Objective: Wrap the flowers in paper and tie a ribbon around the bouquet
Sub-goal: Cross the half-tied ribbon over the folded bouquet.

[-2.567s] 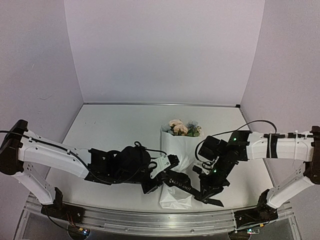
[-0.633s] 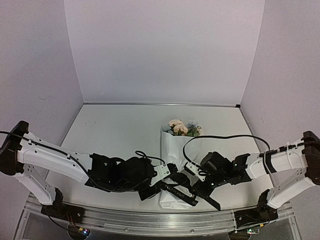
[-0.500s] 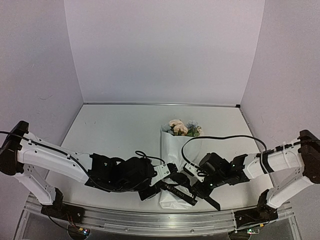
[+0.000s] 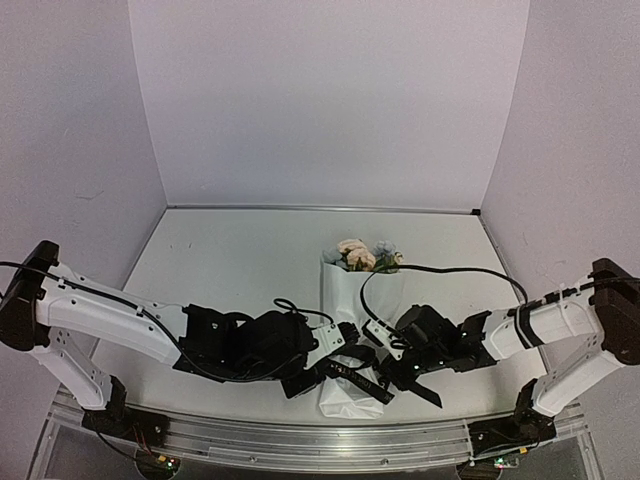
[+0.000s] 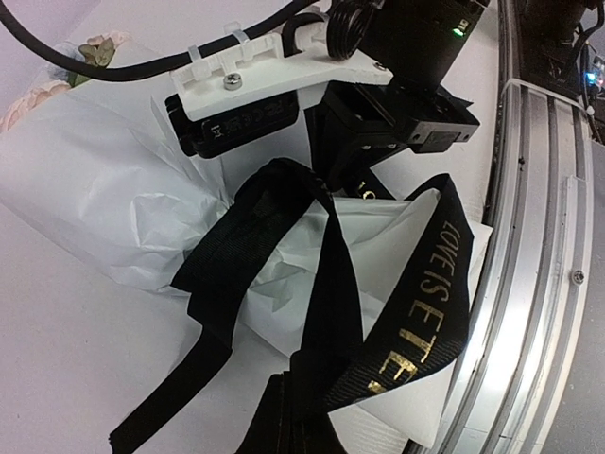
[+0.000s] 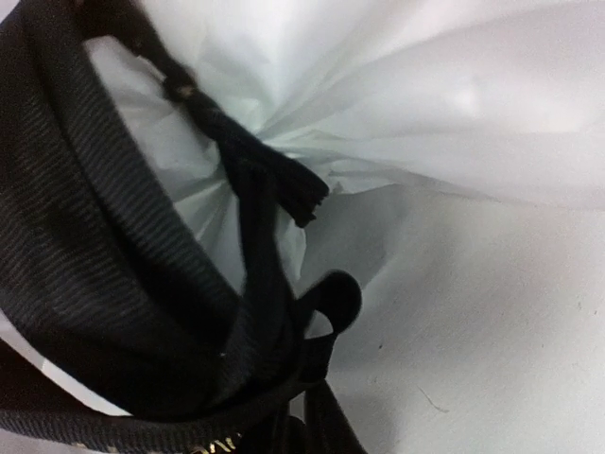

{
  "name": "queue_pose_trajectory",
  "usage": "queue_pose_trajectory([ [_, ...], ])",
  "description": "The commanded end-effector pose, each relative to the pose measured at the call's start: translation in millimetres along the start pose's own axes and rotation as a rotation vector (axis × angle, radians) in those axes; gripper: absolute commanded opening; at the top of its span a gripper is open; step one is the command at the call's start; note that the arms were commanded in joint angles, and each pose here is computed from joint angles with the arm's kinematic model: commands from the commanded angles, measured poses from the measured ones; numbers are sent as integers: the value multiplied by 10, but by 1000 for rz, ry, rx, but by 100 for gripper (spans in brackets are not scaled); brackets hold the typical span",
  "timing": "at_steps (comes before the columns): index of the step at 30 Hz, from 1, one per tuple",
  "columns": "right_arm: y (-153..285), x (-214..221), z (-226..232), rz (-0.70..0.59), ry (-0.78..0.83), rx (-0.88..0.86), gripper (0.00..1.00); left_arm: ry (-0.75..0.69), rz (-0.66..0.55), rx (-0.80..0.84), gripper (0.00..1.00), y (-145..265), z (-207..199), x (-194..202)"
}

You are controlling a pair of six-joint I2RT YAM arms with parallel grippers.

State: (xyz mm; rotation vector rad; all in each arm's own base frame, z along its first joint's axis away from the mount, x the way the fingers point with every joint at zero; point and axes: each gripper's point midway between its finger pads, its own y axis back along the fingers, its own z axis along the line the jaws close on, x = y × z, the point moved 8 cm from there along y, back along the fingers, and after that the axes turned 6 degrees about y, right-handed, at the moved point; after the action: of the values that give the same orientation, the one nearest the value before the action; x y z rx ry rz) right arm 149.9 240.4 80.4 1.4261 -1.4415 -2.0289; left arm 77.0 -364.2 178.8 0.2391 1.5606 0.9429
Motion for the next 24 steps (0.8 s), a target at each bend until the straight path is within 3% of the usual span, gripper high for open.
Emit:
queue_pose_trajectory([
  [1, 125, -38, -3, -59, -30, 11, 1, 13, -61, -13, 0, 61, 8, -203],
  [10, 436, -23, -23, -41, -23, 29, 0, 12, -87, -21, 0, 104, 24, -247],
  [18, 642, -29, -80, 57, -42, 89, 0, -6, -147, -2, 0, 125, 17, -448],
  [24, 522, -72, -125, 75, -121, 34, 25, 67, -119, -49, 0, 101, 164, -318],
])
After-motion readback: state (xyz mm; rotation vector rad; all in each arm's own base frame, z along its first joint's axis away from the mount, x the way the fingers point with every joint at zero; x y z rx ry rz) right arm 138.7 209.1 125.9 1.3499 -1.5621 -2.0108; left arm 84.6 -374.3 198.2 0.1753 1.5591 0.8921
